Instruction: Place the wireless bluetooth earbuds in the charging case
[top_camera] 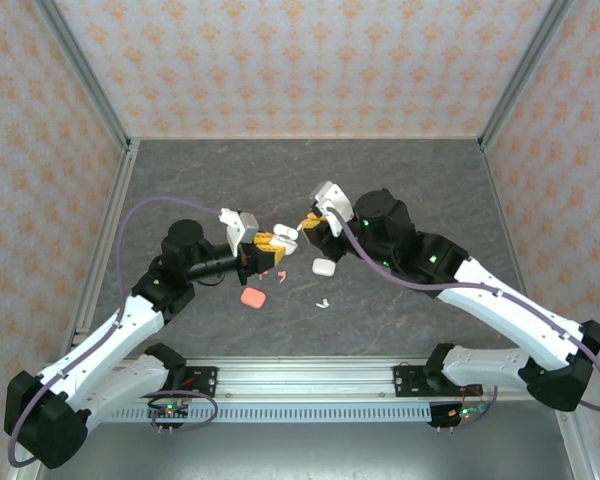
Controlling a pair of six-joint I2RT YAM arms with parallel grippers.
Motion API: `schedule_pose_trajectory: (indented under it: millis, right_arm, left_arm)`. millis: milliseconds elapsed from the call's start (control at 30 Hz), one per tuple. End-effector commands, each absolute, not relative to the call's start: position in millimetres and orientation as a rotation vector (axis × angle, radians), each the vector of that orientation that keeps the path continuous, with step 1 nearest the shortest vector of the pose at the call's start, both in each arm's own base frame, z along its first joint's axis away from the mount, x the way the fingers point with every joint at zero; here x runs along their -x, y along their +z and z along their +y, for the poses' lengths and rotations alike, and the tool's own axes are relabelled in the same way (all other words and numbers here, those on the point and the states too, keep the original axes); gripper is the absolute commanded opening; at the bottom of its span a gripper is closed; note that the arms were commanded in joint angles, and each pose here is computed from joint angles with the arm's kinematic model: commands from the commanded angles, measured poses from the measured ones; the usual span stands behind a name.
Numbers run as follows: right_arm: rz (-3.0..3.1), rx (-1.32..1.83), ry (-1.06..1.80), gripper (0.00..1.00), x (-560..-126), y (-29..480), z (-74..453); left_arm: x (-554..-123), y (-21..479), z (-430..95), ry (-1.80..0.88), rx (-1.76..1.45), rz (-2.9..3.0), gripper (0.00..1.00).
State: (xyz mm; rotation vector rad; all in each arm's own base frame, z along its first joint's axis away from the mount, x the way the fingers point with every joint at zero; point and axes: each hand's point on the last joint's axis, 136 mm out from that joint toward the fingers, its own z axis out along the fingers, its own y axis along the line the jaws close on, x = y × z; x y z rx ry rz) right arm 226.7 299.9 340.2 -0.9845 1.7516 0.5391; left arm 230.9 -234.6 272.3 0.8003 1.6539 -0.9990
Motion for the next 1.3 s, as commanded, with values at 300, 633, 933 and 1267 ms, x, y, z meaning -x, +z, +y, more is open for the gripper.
schedule_pose_trajectory:
  millis: [300,633,933,1267]
  right_arm:
    - [1.671,1.171,0.616,0.19,-217.2,336.1,336.9]
    - [1.683,1.22,0.679,0.19,-206.9,328.0,341.5]
    - [1.698,1.248,0.752,0.25,-195.8,331.6,344.1]
    - [1.69,1.203,0.87,0.37,-190.3,358.9,340.6]
  left_arm:
    - [-221.1,298.3,-243.5,-1.042,-0.863,1.55,0.0]
    - [-219.4,303.9,-244.2,-1.044,-0.868,1.532,0.0]
    - [-216.9,311.2,-244.5,-1.046,-0.868,1.489,0.0]
    - [-215.9,318.8,-245.3,-1.039,-0.864,1.431,0.0]
